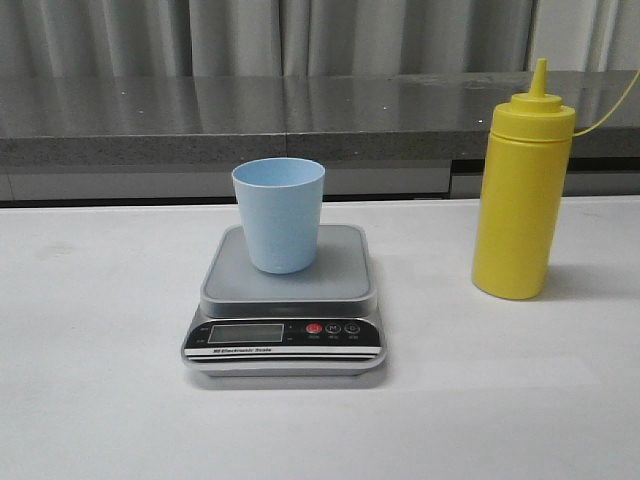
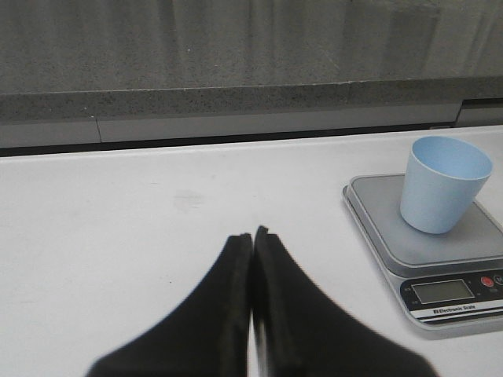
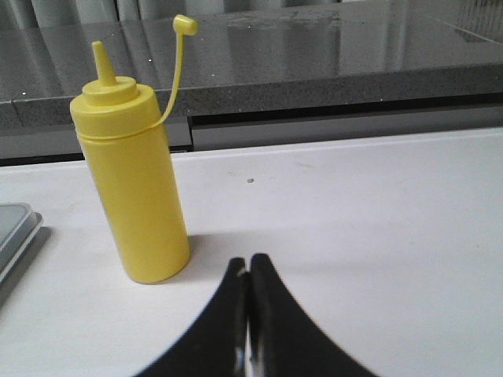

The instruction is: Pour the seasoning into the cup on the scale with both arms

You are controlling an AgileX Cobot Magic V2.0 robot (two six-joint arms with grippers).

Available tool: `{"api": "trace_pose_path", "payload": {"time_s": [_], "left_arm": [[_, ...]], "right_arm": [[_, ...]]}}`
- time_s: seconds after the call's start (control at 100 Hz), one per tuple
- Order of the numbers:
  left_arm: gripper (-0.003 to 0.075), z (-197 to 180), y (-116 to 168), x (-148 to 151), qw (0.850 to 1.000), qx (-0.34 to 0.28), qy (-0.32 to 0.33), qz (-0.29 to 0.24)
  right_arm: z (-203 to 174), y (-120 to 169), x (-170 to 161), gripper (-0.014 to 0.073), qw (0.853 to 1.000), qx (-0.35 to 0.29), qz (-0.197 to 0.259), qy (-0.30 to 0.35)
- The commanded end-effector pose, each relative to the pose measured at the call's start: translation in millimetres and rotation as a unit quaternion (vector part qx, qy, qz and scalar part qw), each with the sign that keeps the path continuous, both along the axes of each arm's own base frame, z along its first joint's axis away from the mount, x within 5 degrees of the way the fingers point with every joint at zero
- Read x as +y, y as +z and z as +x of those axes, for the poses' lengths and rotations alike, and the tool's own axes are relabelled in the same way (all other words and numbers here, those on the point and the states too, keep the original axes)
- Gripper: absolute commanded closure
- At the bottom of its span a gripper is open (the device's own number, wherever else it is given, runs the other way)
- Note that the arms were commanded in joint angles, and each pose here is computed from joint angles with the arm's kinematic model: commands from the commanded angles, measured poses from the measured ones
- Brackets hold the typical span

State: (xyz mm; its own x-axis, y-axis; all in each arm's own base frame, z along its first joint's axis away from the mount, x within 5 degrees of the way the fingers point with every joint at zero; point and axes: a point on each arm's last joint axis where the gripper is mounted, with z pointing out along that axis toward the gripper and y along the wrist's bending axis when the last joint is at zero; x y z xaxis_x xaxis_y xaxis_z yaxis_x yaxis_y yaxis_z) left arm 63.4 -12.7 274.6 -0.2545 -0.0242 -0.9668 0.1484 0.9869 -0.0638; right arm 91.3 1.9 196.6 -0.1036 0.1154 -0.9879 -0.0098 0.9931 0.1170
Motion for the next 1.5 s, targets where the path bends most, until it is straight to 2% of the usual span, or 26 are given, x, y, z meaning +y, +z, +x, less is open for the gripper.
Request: {"api": "trace_pose_path", "payload": {"time_s": [0.0, 0.28, 0.48, 0.72, 0.76, 0.94, 1.05, 1.18, 1.28, 1.33, 1.49], "left_arm": [[0.0741, 1.5, 14.0, 0.4, 0.999, -0.042, 0.006, -0.018], [0.0741, 1.5, 14.0, 0.4, 0.999, -0.042, 0.006, -0.018], [0.0741, 1.5, 14.0, 0.4, 0.999, -0.042, 0.006, -0.018], [0.0741, 1.5, 14.0, 0.4, 0.999, -0.042, 0.006, -0.018], [0.0741, 1.5, 14.0, 0.4, 0.999, -0.042, 0.006, -0.018], [0.0741, 1.5, 14.0, 0.4, 0.999, -0.042, 0.006, -0.018], [0.0741, 1.5, 14.0, 0.4, 0.999, -0.042, 0.006, -0.018], [0.0741, 1.5, 14.0, 0.4, 0.999, -0.042, 0.006, -0.018], [0.0741, 1.5, 14.0, 0.4, 0.999, -0.042, 0.006, -0.018], [0.0741, 1.5, 14.0, 0.5, 0.999, -0.042, 0.006, -0.018], [0.0741, 1.5, 14.0, 0.5, 0.999, -0.042, 0.006, -0.018]], "right_arm": [[-0.9, 12.8, 1.1, 0.0655, 0.999, -0.048, -0.007, 0.006], [-13.3, 16.4, -0.9, 0.0655, 0.997, -0.073, 0.001, -0.008], [-21.9, 15.9, -3.5, 0.0655, 0.995, -0.080, 0.047, -0.026], [-27.8, 13.4, -4.1, 0.0655, 0.996, -0.078, 0.032, -0.030], [-29.2, 13.9, -4.1, 0.0655, 0.996, -0.083, 0.020, -0.030], [-38.2, 18.3, -3.9, 0.0655, 0.991, -0.125, 0.019, -0.030], [-37.4, 14.7, -4.3, 0.0655, 0.994, -0.105, 0.010, -0.032], [-37.0, 10.2, -4.4, 0.0655, 0.995, -0.081, 0.045, -0.034], [-37.0, 10.4, -4.4, 0.0655, 0.995, -0.082, 0.052, -0.034], [-37.1, 10.7, -4.4, 0.0655, 0.995, -0.083, 0.037, -0.034], [-37.1, 11.0, -4.4, 0.0655, 0.994, -0.084, -0.062, -0.032]]}}
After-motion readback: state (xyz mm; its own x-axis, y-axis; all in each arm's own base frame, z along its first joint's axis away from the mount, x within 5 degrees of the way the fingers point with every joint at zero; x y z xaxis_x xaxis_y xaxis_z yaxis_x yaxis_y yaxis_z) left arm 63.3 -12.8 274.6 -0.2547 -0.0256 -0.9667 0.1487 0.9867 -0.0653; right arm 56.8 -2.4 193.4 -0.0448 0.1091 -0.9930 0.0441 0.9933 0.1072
